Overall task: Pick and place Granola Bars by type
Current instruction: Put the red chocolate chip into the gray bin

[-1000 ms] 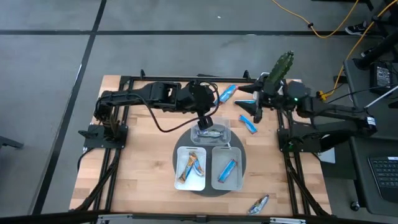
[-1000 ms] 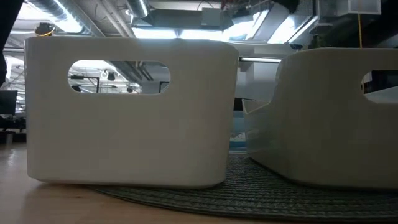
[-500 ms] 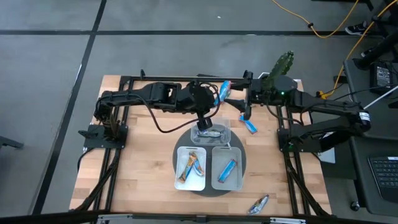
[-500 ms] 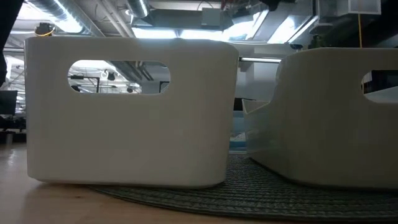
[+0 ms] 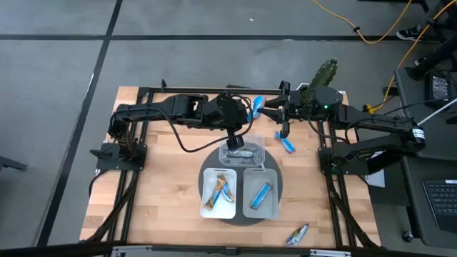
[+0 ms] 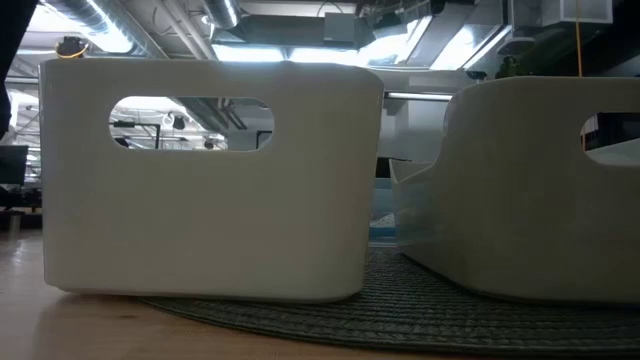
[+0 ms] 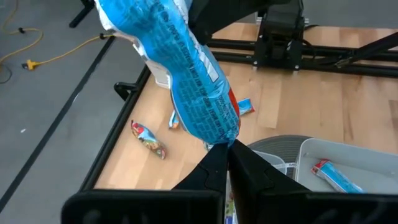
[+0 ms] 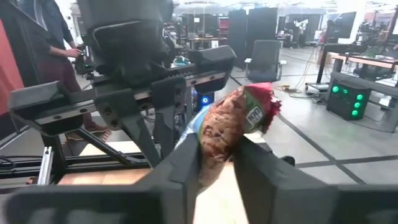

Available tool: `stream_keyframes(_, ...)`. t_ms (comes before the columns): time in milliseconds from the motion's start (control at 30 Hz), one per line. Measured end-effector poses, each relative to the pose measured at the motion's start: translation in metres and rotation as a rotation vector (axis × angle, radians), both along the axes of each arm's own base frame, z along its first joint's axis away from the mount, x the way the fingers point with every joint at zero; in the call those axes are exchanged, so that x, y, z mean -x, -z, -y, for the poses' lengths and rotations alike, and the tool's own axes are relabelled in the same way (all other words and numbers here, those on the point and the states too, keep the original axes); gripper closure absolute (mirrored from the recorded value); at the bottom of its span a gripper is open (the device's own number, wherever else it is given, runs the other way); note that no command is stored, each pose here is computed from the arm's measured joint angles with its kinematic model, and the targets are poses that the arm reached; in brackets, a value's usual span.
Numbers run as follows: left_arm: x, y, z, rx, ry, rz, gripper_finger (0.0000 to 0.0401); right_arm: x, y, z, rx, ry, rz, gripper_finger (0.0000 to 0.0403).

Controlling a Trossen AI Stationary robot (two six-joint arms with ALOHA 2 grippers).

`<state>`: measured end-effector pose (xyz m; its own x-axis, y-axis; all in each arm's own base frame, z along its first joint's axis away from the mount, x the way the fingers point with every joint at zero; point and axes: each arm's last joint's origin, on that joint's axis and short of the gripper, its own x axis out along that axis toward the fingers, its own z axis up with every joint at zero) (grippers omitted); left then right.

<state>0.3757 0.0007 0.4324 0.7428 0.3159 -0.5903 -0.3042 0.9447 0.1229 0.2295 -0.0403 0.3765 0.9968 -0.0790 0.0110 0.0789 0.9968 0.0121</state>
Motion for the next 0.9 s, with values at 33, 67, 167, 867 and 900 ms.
stream_keyframes(33,0.0,0.0,0.0,0.0,0.0,0.0,0.0398,0.0,0.0,0.0,0.0,-0.001,0.001,0.0324)
stream_keyframes(67,0.0,0.0,0.0,0.0,0.0,0.0,0.0398,0.0,0.0,0.0,0.0,-0.002,0.001,0.0338)
stream_keyframes(167,0.0,0.0,0.0,0.0,0.001,-0.001,0.0398,0.0,0.0,0.0,0.0,-0.002,0.0,0.0369)
stream_keyframes(867,0.021,-0.003,0.0,0.085,-0.059,-0.063,0.0295,0.04,0.004,-0.015,-0.079,-0.112,-0.181,0.0377)
stream_keyframes(900,0.022,-0.004,0.0,0.089,-0.062,-0.058,0.0294,0.045,0.005,-0.018,-0.085,-0.12,-0.199,0.0376)
